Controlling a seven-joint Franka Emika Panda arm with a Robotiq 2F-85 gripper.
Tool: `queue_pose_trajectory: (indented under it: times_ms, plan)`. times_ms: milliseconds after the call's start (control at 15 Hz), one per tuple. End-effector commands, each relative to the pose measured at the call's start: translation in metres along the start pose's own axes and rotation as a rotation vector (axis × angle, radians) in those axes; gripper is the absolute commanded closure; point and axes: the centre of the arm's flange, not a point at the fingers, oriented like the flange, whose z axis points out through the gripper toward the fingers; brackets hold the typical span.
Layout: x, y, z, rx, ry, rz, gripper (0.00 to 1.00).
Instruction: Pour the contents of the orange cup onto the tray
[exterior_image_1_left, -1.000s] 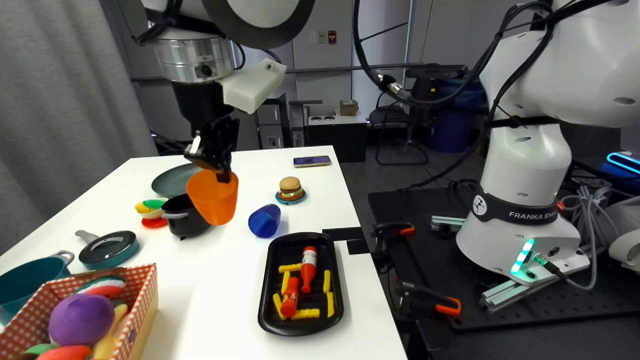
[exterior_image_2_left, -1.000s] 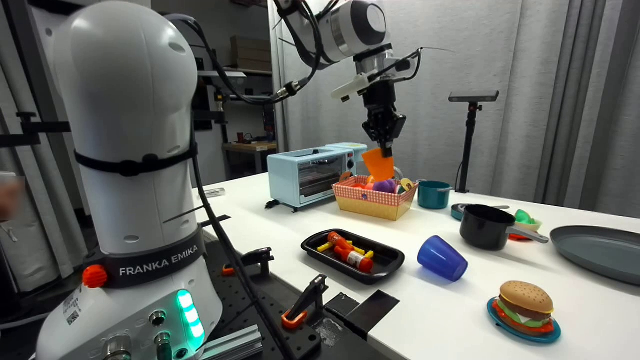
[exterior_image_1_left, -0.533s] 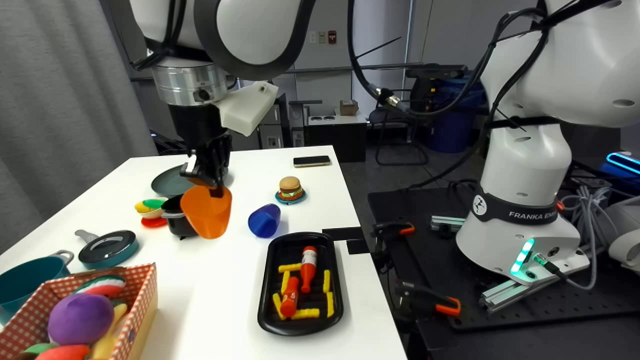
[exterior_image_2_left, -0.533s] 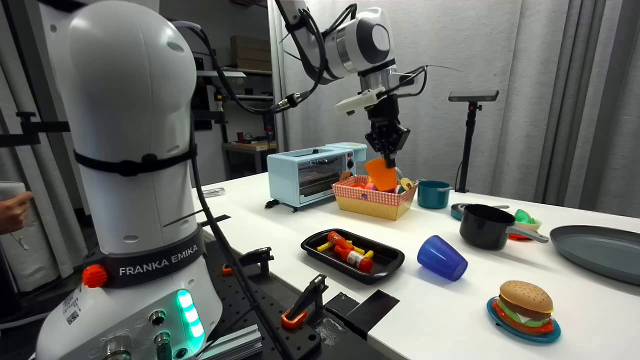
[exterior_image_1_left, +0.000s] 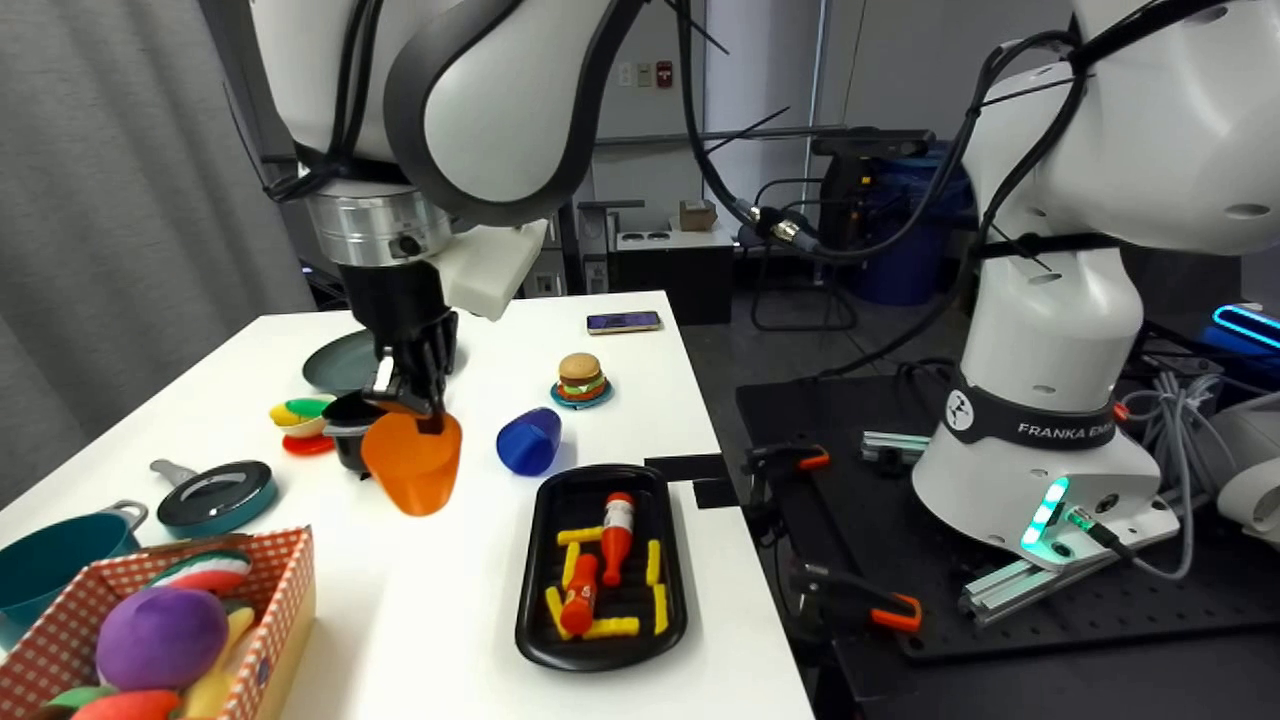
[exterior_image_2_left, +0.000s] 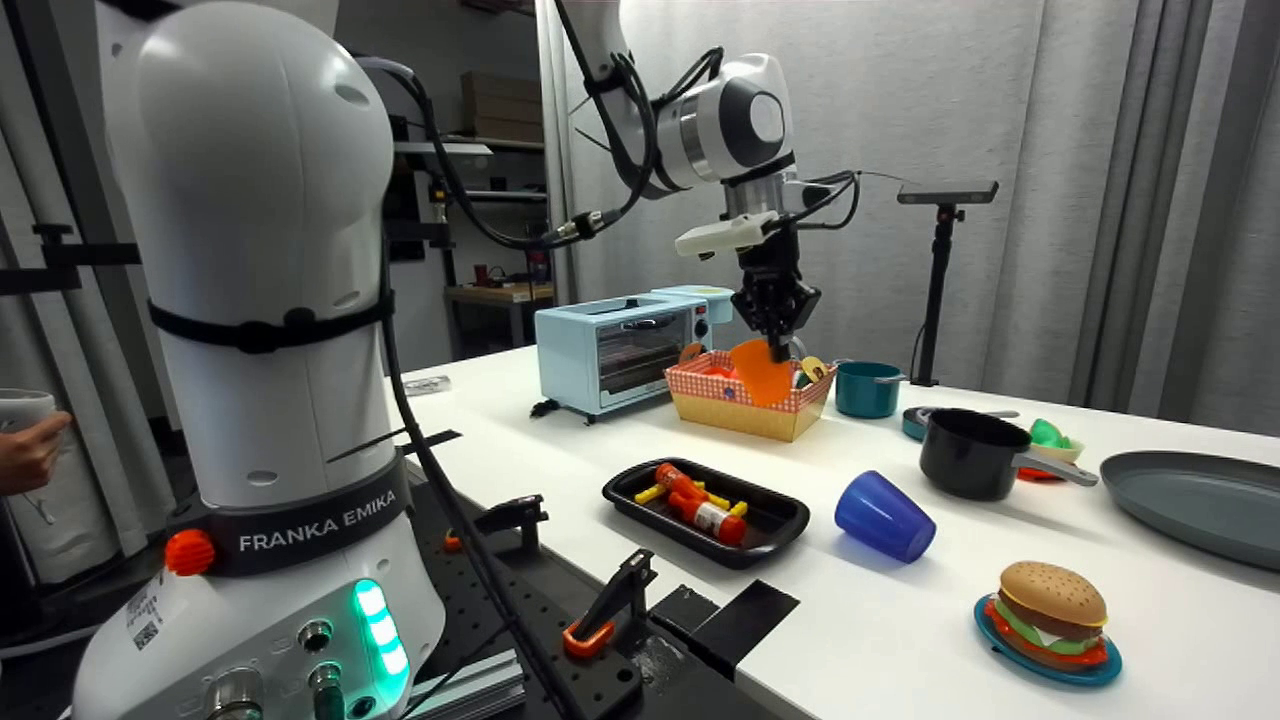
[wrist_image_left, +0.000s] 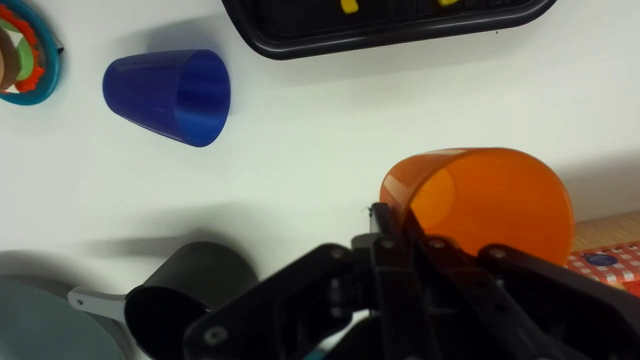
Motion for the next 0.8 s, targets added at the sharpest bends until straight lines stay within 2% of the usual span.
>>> queue_pose_trajectory:
  times_ms: [0,733]
  plan:
    - [0.008,0.001,0.018,0.043,-0.006,-0.003,0.99]
    - [0.013,0.005,0.058,0.067,-0.025,-0.006,0.99]
